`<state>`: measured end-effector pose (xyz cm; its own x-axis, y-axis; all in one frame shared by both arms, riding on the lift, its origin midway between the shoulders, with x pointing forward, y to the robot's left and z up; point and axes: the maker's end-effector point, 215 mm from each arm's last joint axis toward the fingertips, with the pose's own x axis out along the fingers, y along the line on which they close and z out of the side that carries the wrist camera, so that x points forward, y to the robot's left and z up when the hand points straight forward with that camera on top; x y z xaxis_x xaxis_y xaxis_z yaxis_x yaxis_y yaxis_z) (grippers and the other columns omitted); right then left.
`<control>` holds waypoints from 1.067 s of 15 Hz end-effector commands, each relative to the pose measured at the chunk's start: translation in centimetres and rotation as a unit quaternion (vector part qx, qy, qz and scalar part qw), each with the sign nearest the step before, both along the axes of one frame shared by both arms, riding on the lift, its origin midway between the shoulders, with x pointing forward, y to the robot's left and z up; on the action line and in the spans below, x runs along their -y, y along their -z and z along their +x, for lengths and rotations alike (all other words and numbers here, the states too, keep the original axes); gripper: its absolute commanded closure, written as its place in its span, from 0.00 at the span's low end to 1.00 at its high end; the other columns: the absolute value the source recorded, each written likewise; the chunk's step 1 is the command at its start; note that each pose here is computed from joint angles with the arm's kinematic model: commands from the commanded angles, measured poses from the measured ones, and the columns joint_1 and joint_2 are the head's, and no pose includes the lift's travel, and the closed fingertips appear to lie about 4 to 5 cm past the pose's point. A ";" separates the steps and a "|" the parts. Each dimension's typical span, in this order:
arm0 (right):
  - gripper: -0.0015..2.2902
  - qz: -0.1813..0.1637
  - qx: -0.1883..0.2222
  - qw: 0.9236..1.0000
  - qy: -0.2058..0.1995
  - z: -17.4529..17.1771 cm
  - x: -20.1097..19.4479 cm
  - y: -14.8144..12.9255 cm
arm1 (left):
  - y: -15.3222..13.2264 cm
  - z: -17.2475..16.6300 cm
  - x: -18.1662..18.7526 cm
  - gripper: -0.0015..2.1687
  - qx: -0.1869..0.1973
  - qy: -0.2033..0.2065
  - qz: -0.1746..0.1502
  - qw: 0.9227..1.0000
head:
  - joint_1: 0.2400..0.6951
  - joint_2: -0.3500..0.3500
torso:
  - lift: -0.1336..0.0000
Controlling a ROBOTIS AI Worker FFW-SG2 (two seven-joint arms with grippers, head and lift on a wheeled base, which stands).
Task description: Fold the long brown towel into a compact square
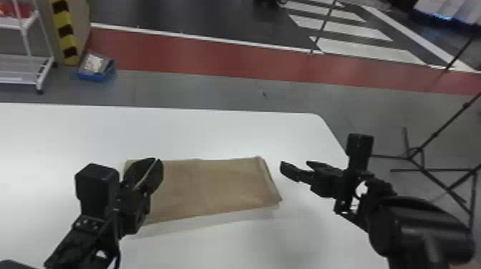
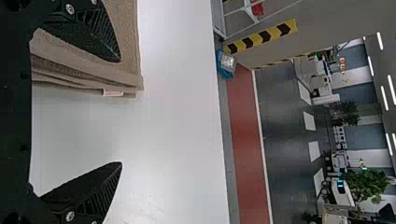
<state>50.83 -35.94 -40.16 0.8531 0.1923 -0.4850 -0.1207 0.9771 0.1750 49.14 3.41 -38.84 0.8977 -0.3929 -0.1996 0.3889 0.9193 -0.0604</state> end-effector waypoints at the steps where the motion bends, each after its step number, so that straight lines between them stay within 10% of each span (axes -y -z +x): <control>1: 0.03 0.007 -0.007 1.000 0.004 0.5 0.4 0.7 | 2.0 -0.2 0.5 0.91 -0.025 0.012 0.013 1.000 | 1.00 0.01 | 0.12; 16: 0.04 0.022 -0.052 0.997 -0.056 2.5 -7.6 4.7 | 7.8 0.7 -2.7 0.91 -0.067 -0.008 0.080 0.994 | 1.00 0.15 | 0.12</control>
